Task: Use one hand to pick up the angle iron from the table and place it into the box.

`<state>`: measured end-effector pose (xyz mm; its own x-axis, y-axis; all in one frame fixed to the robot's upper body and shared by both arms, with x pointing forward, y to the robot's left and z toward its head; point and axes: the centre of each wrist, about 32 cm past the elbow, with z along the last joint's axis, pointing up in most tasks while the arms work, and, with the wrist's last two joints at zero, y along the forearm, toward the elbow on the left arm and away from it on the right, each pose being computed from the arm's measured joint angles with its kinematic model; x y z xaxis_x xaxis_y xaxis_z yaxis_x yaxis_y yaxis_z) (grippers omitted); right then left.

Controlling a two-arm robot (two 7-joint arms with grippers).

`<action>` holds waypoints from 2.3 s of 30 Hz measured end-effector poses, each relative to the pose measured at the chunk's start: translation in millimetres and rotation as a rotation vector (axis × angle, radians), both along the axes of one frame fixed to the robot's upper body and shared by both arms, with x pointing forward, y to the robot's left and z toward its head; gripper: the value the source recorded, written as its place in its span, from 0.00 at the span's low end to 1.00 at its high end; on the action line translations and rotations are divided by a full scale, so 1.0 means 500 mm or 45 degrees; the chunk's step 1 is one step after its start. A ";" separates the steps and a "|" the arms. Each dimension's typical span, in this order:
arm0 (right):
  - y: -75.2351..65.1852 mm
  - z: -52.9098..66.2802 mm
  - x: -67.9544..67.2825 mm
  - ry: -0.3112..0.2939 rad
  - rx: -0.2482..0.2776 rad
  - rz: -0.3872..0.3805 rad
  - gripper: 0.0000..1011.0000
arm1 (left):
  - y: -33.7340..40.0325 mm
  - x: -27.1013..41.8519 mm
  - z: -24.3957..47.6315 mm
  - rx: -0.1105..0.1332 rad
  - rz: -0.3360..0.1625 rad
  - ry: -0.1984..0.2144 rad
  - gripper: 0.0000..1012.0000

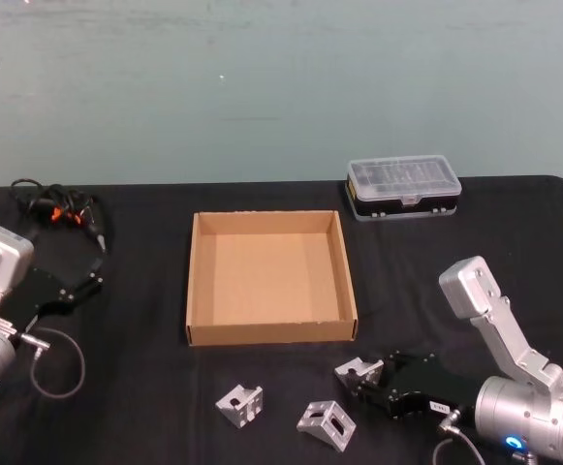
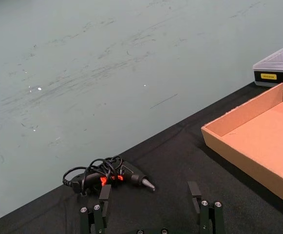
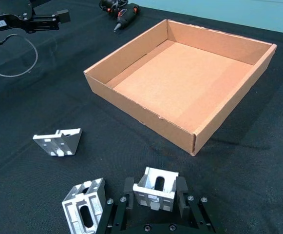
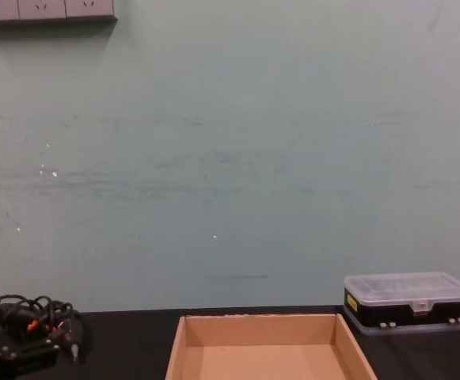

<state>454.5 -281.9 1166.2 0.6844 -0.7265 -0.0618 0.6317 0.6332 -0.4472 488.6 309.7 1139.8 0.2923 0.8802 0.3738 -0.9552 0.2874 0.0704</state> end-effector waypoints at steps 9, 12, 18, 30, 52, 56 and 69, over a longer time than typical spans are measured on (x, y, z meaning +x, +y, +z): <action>0.000 0.000 0.000 -0.001 0.001 0.001 0.49 | 0.000 0.000 0.000 0.000 0.000 0.000 0.99; 0.000 0.000 0.000 -0.001 0.001 0.001 0.49 | 0.000 0.000 0.000 0.000 0.000 0.000 0.99; -0.001 0.003 -0.004 -0.068 0.022 0.017 0.49 | 0.000 0.000 0.000 0.000 0.000 0.000 0.99; -0.008 0.041 0.002 -0.296 0.121 0.087 0.49 | 0.000 0.000 0.000 0.000 0.000 0.000 0.99; 0.042 0.097 0.162 -0.429 0.152 0.073 0.49 | 0.000 0.000 0.000 0.000 0.000 0.000 0.99; 0.064 0.101 0.199 -0.388 0.133 0.066 0.49 | 0.000 0.000 0.000 0.000 0.000 0.000 0.99; 0.131 0.149 0.313 -0.204 -0.054 0.125 0.49 | 0.000 0.000 0.000 0.000 0.000 0.000 0.99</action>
